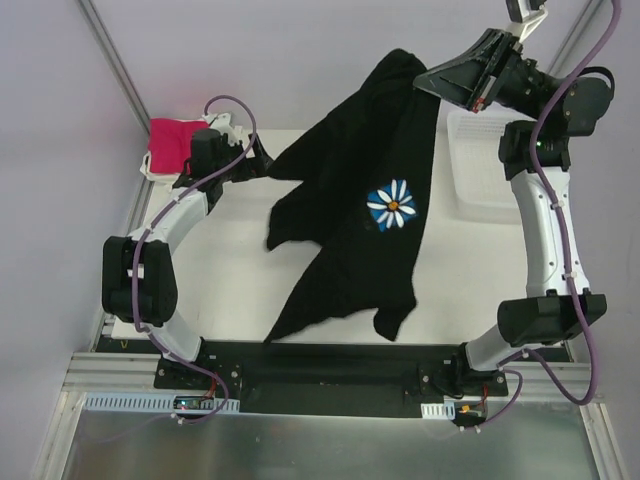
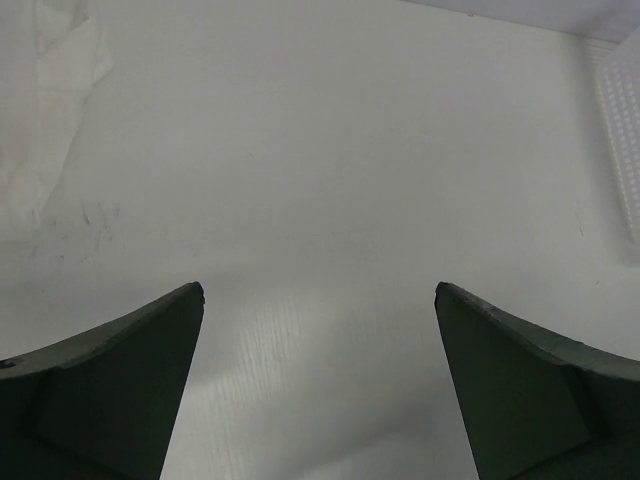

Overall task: Fold and stack the t-shirts
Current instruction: Move the tshirt to the center of the board

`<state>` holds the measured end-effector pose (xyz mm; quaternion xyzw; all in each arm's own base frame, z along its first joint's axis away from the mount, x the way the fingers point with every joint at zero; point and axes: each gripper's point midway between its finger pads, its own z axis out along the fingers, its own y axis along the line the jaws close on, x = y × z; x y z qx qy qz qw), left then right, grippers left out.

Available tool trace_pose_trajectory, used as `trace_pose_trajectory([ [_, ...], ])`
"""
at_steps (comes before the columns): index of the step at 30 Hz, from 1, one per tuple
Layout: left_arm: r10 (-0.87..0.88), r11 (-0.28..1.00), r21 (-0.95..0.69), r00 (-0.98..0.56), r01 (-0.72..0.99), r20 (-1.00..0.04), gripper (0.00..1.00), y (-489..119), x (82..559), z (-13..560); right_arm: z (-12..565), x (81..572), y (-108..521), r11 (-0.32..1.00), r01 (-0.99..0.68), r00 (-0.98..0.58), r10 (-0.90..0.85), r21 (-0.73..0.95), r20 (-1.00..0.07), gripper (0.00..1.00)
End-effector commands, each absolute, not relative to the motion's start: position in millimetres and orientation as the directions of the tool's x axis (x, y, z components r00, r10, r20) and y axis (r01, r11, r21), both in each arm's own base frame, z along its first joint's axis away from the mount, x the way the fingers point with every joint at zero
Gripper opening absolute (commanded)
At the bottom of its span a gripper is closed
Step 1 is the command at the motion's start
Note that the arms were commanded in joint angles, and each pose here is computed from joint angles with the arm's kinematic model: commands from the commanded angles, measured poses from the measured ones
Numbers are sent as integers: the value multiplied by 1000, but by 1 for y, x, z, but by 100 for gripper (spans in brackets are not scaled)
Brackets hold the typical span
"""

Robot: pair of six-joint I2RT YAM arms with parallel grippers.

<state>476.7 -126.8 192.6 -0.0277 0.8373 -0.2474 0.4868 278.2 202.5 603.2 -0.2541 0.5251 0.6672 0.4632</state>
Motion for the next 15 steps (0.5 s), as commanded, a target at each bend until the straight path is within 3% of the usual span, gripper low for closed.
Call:
trace_pose_trajectory([
  [1,-309,858,-447,-442,252,-842,99,-131,468,236,583,297,201,-7,-880,-440,383,474,-812,1],
  [3,-311,859,-447,-438,251,-844,99,-131,466,237,550,339,204,-21,-809,-548,387,588,-741,1],
  [5,-313,860,-444,-427,252,-848,99,-130,464,242,537,360,206,-61,-801,-566,401,595,-721,1],
  [7,-313,860,-443,-422,254,-851,99,-130,463,244,509,396,212,-148,-717,-673,400,681,-622,1],
  [9,-313,862,-440,-420,251,-852,99,-129,462,244,501,407,220,-214,-689,-712,377,692,-592,24],
  [10,-313,862,-440,-418,251,-853,99,-129,461,245,471,431,227,-254,-595,-791,350,762,-501,40],
  [11,-314,863,-439,-417,250,-853,99,-129,461,245,461,436,232,-270,-575,-808,338,773,-483,68],
  [12,-311,866,-435,-417,247,-854,99,-128,460,244,447,442,239,-276,-551,-826,317,787,-467,83],
  [13,-311,866,-435,-415,246,-855,99,-128,459,244,430,449,243,-266,-530,-839,306,805,-450,91],
  [15,-309,868,-431,-412,245,-857,99,-127,458,245,392,470,242,-245,-470,-863,331,848,-382,94],
])
